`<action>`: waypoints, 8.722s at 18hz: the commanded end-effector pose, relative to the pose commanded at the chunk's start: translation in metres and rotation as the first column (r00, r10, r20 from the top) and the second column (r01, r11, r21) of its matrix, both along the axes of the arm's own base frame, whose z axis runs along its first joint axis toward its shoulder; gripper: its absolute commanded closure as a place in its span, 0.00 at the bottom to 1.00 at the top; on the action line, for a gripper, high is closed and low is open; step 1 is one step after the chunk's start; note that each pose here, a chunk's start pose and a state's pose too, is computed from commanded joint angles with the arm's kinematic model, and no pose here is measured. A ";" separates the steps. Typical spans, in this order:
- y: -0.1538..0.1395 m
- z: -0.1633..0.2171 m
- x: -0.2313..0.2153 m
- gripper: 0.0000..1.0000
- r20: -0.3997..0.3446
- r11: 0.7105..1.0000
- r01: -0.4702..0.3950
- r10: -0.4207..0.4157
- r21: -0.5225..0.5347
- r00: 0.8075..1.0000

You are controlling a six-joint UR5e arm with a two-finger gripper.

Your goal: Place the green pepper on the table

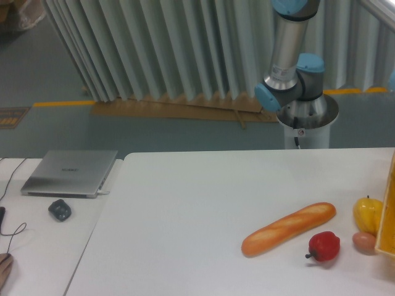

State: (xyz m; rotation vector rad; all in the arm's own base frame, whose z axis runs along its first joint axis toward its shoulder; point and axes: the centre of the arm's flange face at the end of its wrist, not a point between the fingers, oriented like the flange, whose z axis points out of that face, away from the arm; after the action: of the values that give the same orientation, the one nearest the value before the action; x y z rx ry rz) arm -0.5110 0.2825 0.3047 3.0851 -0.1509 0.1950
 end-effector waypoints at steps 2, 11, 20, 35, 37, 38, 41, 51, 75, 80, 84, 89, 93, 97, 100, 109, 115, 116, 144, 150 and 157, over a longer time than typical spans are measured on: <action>-0.003 0.002 -0.001 0.00 -0.001 1.000 -0.003 0.003 0.001 1.000; -0.013 -0.006 -0.003 0.00 -0.001 0.998 0.043 -0.043 -0.044 0.999; -0.012 -0.012 0.001 0.00 0.005 0.997 0.049 -0.049 -0.066 0.999; -0.017 -0.018 -0.030 0.00 0.028 0.989 0.133 -0.131 -0.061 0.991; -0.017 -0.004 -0.029 0.00 0.072 0.990 0.131 -0.127 -0.059 0.989; -0.019 -0.002 -0.029 0.00 0.072 0.990 0.131 -0.127 -0.060 0.989; -0.035 -0.003 -0.036 0.00 0.082 0.995 0.100 -0.098 -0.026 0.992; -0.045 0.003 -0.038 0.00 0.076 0.991 0.134 -0.134 -0.002 0.988; -0.028 -0.012 -0.030 0.00 0.078 0.986 0.165 -0.164 -0.010 0.983; -0.028 -0.016 -0.031 0.00 0.081 0.986 0.165 -0.164 -0.012 0.983; -0.028 -0.020 -0.033 0.00 0.087 0.986 0.164 -0.162 -0.013 0.983; -0.028 -0.020 -0.034 0.02 0.072 0.985 0.174 -0.172 -0.016 0.982; -0.030 -0.020 -0.036 0.21 0.072 0.978 0.205 -0.202 -0.026 0.977; -0.031 -0.020 -0.036 0.37 0.073 0.978 0.208 -0.206 -0.025 0.976; -0.032 -0.019 -0.037 0.43 0.070 0.978 0.207 -0.205 -0.023 0.976; -0.030 -0.005 -0.034 0.43 0.061 0.980 0.201 -0.201 0.002 0.978; -0.023 0.036 -0.021 0.43 0.071 0.980 0.193 -0.196 0.041 0.978; -0.017 0.041 -0.015 0.43 0.071 0.978 0.201 -0.204 0.048 0.976; 0.209 0.103 0.215 0.43 0.029 0.974 0.227 -0.228 0.015 0.973; 0.259 0.090 0.255 0.43 -0.045 0.937 0.349 -0.347 0.037 0.937; 0.293 0.078 0.266 0.43 -0.156 0.918 0.384 -0.367 0.102 0.917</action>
State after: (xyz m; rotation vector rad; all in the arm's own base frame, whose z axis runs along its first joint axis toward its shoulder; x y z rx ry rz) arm -0.2451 0.5757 0.3826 3.1009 -0.7728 -0.0416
